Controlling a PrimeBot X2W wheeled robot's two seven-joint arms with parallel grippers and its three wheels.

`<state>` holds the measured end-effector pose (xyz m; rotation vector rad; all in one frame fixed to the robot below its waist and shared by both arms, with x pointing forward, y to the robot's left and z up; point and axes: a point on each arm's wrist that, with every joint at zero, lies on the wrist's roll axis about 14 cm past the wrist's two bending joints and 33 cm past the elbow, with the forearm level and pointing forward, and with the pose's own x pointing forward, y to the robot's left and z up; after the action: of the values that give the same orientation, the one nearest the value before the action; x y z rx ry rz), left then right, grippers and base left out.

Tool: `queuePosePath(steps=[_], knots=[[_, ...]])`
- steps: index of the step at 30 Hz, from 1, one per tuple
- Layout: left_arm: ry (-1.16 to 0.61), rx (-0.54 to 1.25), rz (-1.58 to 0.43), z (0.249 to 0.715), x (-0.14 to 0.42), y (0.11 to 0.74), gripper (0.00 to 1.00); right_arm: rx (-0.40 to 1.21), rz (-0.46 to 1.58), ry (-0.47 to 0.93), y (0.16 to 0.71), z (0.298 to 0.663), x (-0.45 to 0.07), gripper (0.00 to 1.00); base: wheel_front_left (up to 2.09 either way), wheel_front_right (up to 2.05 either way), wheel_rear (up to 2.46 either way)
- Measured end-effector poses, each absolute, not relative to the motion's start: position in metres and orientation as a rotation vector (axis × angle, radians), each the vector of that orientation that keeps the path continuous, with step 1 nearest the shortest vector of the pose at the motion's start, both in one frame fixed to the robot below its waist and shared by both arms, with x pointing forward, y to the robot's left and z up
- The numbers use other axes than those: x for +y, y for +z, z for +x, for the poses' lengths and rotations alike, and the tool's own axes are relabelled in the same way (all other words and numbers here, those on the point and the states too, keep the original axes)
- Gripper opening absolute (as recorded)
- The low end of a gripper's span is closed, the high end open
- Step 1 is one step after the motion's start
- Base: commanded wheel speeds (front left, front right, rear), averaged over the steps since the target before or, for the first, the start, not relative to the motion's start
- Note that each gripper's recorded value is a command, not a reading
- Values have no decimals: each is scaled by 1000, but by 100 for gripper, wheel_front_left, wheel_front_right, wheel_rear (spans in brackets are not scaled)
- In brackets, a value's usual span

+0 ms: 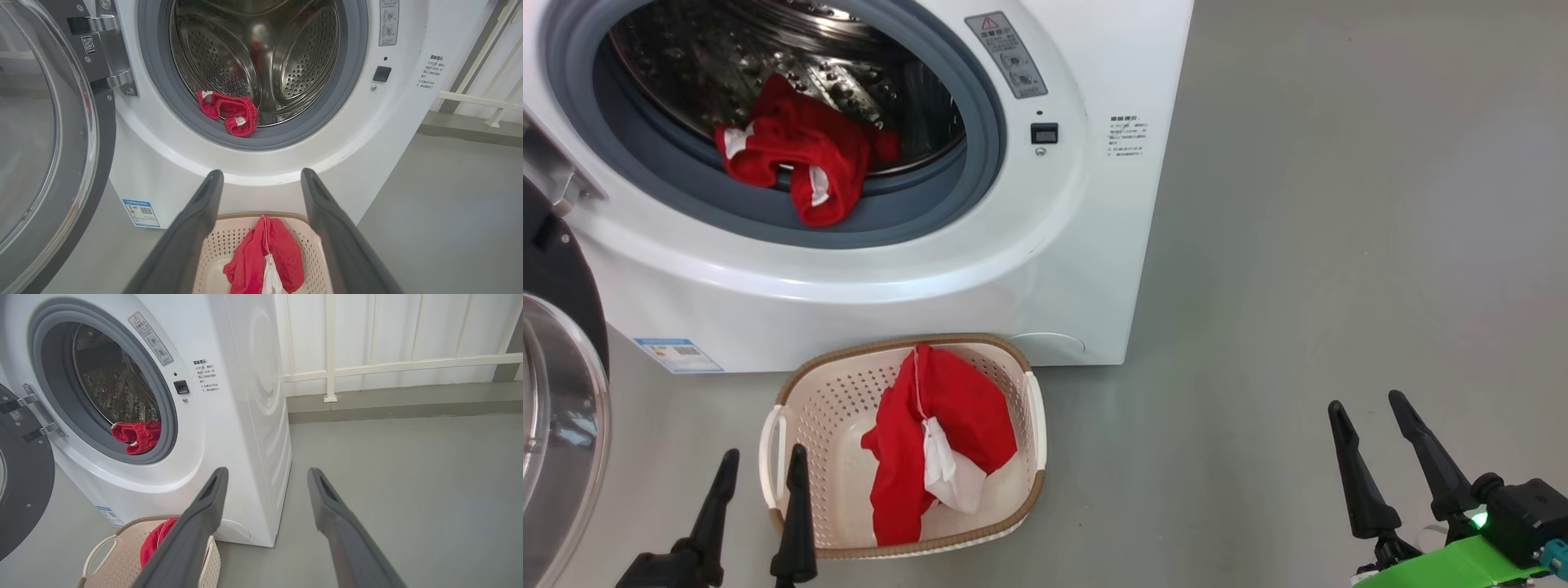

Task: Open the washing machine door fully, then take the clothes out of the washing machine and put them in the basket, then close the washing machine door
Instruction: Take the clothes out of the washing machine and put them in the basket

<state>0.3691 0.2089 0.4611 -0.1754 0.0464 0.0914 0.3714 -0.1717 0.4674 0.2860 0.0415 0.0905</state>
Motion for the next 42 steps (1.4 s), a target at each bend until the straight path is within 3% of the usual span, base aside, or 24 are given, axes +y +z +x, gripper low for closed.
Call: queuePosePath(steps=[10,16,31,42], knots=[[86,59,-174,375,206,457,100,56,290,93,462,376,-169,100,0,0,0],[60,60,-160,405,199,455,100,59,299,103,459,389,-164,100,0,0,0],[-21,-8,-50,557,181,470,100,84,312,136,431,448,-151,100,0,0,0],[-45,47,17,641,175,435,100,178,325,65,385,454,-164,100,0,0,0]])
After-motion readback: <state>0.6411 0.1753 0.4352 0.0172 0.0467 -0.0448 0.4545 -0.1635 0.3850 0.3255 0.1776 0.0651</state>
